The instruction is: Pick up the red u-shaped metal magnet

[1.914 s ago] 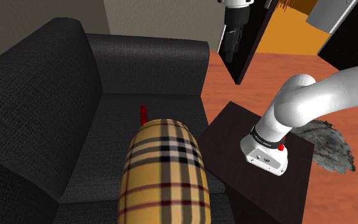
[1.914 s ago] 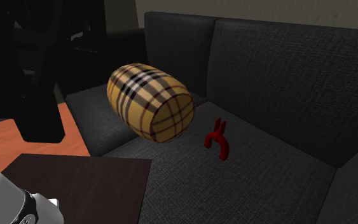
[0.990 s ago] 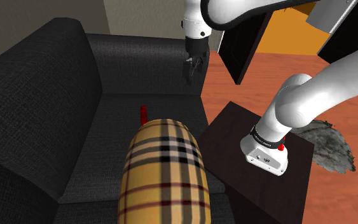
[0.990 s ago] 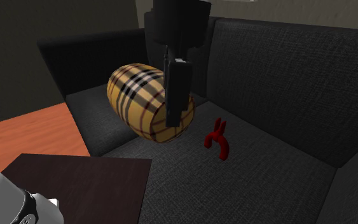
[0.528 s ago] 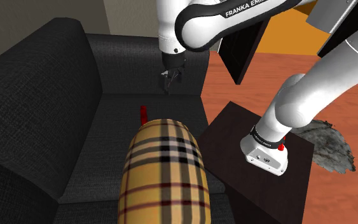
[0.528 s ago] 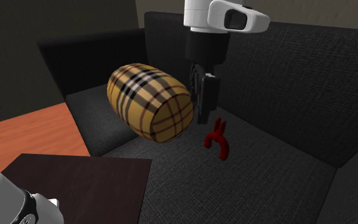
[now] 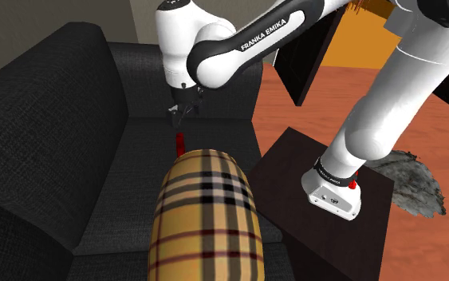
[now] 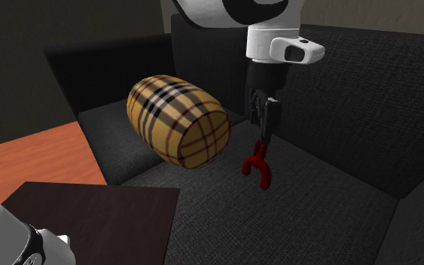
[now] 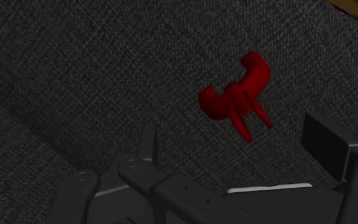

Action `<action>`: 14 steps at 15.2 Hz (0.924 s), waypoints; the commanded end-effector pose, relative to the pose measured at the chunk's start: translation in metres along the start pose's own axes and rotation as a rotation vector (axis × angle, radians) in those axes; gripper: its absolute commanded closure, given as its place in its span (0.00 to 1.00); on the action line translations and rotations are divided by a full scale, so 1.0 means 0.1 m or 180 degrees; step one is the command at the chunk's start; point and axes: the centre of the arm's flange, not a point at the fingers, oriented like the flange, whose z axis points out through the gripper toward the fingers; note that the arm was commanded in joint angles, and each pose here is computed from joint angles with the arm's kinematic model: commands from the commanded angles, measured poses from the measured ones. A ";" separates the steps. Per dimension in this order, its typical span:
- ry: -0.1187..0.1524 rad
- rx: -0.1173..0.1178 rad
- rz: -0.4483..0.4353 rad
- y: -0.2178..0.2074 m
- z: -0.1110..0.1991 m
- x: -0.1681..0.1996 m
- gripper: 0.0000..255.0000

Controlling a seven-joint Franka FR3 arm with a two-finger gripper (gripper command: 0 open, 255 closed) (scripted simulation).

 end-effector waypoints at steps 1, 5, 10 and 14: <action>0.0058 -0.0016 0.0033 -0.16 0.10 0.13 0.00; 0.0098 -0.0029 0.0054 -0.30 0.28 0.25 0.00; 0.0098 -0.0029 0.0054 -0.33 0.54 0.24 0.00; 0.0098 -0.0029 0.0054 -0.34 0.58 0.24 1.00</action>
